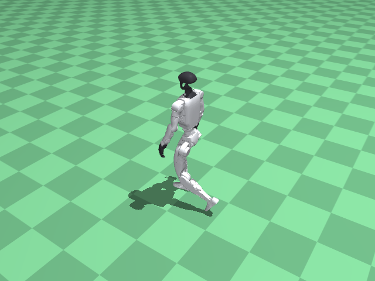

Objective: Walk

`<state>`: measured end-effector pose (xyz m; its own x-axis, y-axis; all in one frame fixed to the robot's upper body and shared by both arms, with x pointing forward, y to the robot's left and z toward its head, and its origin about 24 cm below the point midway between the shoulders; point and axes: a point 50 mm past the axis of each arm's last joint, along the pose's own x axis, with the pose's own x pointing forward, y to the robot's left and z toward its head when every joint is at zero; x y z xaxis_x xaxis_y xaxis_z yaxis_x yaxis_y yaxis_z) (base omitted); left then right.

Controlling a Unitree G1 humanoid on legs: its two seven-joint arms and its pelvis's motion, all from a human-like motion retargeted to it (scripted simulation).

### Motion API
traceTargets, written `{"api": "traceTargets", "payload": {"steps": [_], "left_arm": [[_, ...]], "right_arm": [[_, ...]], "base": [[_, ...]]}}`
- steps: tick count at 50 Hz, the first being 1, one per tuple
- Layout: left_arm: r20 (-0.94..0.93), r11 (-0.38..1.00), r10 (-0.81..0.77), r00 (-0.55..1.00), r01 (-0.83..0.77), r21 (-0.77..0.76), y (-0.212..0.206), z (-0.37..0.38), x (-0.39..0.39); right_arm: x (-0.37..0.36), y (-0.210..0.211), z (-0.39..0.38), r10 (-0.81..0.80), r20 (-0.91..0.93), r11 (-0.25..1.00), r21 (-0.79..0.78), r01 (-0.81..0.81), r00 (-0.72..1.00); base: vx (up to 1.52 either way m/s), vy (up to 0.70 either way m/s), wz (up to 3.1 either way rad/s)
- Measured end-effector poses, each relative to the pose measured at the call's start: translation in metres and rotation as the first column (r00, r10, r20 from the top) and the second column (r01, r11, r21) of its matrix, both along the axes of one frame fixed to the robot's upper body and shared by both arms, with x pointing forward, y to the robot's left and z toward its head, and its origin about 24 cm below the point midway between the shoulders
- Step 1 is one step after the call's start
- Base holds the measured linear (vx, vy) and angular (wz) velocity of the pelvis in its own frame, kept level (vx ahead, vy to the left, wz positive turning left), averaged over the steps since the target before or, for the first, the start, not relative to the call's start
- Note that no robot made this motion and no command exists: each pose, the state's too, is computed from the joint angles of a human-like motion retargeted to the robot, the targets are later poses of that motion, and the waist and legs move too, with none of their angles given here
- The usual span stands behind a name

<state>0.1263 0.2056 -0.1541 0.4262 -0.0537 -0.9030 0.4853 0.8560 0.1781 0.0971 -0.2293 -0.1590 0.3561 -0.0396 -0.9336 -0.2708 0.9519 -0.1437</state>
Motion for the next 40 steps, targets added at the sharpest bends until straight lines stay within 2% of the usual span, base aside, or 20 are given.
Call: {"api": "traceTargets", "payload": {"steps": [5,11,20,25,30,40], "left_arm": [[-0.043,1.000,-0.006,0.999,0.007,0.025,0.009,-0.002,-0.013],[-0.083,0.992,0.117,0.990,-0.113,0.054,0.025,-0.006,-0.039],[-0.177,0.956,0.293,0.940,-0.282,0.086,0.031,-0.013,-0.089],[-0.233,0.926,0.378,0.896,-0.365,0.097,0.027,-0.016,-0.114],[-0.257,0.910,0.412,0.874,-0.407,0.078,0.025,-0.017,-0.116],[-0.118,0.952,0.305,0.945,-0.301,0.054,0.026,-0.010,-0.052]], "right_arm": [[0.035,-0.007,0.013,-0.013,0.140,0.998,-0.060,0.022,0.990],[0.081,-0.003,0.033,-0.015,0.305,0.997,-0.070,0.039,0.952],[0.122,0.020,0.052,0.090,0.409,0.996,-0.042,-0.080,0.908],[0.111,0.031,0.043,0.111,0.371,0.994,-0.020,-0.111,0.922],[0.088,0.037,0.026,0.123,0.250,0.990,0.036,-0.136,0.960],[0.059,0.019,0.014,0.067,0.130,0.996,0.044,-0.073,0.989]], "base": [[0.61,-0.08,-0.33],[0.64,-0.06,-0.42],[0.69,-0.01,-0.41],[0.72,0.08,-0.35],[0.67,0.12,-0.12],[0.58,0.09,-0.16]]}}
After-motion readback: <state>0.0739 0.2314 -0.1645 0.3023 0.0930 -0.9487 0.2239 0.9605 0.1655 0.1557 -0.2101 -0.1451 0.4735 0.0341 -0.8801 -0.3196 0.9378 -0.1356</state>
